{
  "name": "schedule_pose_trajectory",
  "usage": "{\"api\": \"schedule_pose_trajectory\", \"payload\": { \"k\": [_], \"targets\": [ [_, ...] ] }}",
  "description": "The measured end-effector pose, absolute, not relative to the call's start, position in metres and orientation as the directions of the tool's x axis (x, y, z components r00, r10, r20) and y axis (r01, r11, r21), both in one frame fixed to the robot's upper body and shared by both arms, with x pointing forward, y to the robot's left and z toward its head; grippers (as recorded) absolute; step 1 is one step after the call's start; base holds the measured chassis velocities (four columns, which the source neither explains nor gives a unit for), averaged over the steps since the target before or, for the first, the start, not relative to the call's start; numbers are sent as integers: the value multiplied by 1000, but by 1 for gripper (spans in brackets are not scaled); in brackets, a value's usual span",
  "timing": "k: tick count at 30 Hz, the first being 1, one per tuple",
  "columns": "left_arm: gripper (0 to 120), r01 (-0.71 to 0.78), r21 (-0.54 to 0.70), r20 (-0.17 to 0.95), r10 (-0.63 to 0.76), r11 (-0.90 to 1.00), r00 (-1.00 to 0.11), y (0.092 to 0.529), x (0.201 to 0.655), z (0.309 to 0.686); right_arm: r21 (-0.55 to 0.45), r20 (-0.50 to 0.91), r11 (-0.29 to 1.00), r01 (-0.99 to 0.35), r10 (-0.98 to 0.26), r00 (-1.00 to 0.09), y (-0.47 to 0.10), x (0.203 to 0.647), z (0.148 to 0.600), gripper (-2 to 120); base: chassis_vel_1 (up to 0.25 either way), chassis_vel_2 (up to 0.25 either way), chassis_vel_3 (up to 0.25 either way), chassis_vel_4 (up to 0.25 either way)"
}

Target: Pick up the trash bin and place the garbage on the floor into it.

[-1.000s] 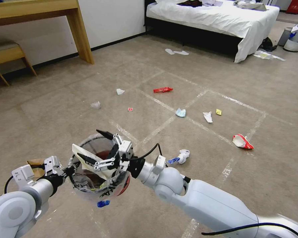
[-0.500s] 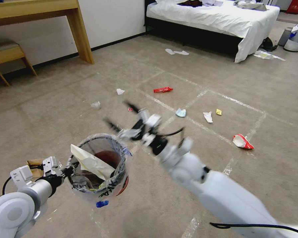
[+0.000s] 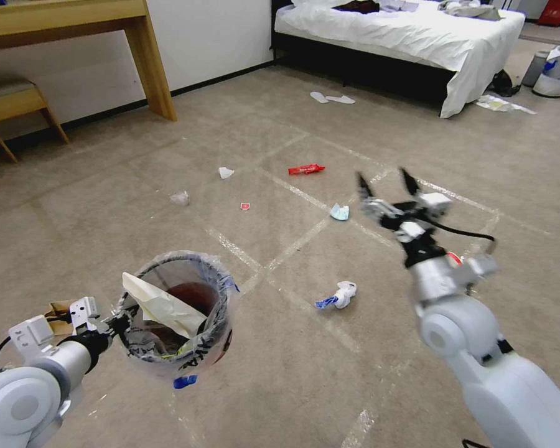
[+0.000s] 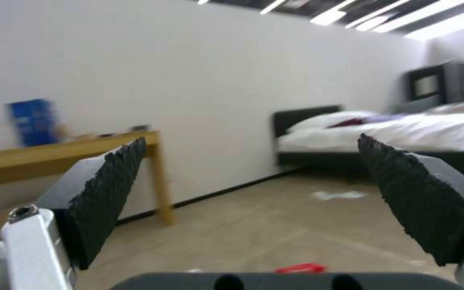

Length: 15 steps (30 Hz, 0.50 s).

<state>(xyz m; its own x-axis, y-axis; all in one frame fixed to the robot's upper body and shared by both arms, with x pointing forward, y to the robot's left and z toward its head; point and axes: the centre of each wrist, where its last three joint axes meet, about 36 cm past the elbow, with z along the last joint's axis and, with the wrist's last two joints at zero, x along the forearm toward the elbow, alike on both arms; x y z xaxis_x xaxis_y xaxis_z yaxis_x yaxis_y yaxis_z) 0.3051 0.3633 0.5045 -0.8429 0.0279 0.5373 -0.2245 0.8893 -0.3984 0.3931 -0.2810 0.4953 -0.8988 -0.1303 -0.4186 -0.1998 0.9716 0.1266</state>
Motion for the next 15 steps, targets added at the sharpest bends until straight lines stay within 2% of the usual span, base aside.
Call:
{"api": "schedule_pose_trajectory", "payload": {
  "k": [8,15],
  "targets": [
    [1,-242,-411,515,4,879,-857,363,302,505,65,-458,997,-45,-10,-889,-307,360,458,100,0,0,0,0],
    [1,-246,-412,511,-1,877,-860,362,300,504,70,-449,997,-20,14,-893,-301,341,425,100,0,0,0,0]
  ]
}}
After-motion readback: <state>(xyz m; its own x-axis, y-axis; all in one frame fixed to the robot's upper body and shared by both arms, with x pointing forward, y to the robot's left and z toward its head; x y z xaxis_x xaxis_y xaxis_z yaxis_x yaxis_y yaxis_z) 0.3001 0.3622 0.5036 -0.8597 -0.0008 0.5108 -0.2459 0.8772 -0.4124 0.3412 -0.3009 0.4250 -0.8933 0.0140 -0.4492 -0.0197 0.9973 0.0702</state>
